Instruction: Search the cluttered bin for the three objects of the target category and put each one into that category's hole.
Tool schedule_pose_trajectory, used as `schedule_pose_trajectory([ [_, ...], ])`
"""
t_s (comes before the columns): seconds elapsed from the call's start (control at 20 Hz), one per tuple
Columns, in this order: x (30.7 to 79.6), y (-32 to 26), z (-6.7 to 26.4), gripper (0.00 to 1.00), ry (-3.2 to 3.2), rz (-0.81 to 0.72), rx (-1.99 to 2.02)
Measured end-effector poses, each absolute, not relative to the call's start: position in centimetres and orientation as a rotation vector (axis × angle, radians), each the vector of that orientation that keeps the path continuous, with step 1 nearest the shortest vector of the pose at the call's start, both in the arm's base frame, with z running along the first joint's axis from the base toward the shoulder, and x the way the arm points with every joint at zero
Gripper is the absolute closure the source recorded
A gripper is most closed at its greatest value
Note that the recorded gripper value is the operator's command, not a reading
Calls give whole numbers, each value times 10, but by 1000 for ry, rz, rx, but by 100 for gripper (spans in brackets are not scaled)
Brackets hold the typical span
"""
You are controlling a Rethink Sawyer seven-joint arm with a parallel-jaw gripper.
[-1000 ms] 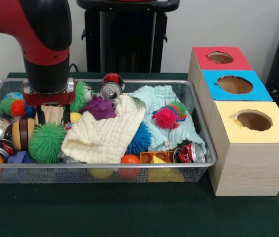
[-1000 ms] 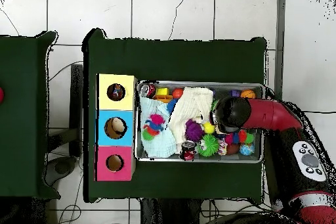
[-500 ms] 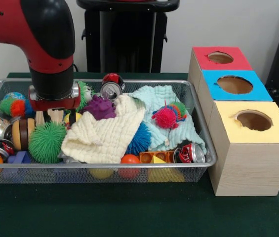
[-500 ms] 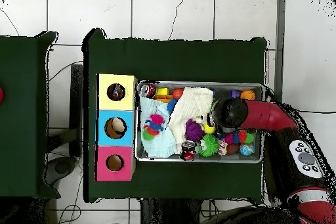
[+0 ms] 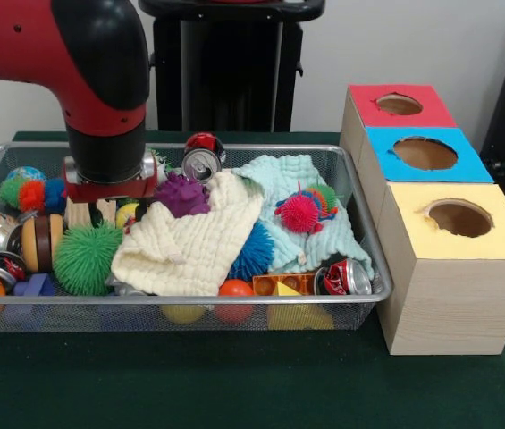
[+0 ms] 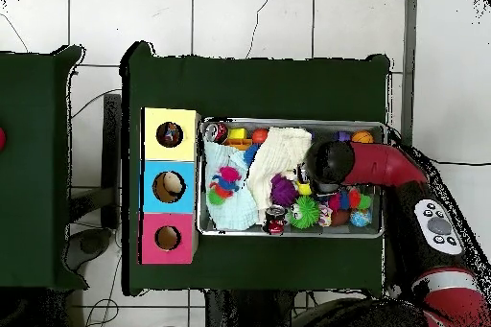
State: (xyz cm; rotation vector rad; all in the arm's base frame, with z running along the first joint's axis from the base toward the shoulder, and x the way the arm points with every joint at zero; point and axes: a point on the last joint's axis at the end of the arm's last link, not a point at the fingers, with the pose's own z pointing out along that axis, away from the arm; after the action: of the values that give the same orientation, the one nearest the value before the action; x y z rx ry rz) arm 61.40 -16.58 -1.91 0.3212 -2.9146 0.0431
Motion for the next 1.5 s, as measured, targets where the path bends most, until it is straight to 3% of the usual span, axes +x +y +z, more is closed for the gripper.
schedule_pose_trajectory([
  [0.9, 612, -167, -29, 0, -2917, -17, 294],
  [0.95, 611, -169, -30, 100, -2918, -23, 287],
  [1.5, 614, -164, -33, 100, -2927, -57, 288],
])
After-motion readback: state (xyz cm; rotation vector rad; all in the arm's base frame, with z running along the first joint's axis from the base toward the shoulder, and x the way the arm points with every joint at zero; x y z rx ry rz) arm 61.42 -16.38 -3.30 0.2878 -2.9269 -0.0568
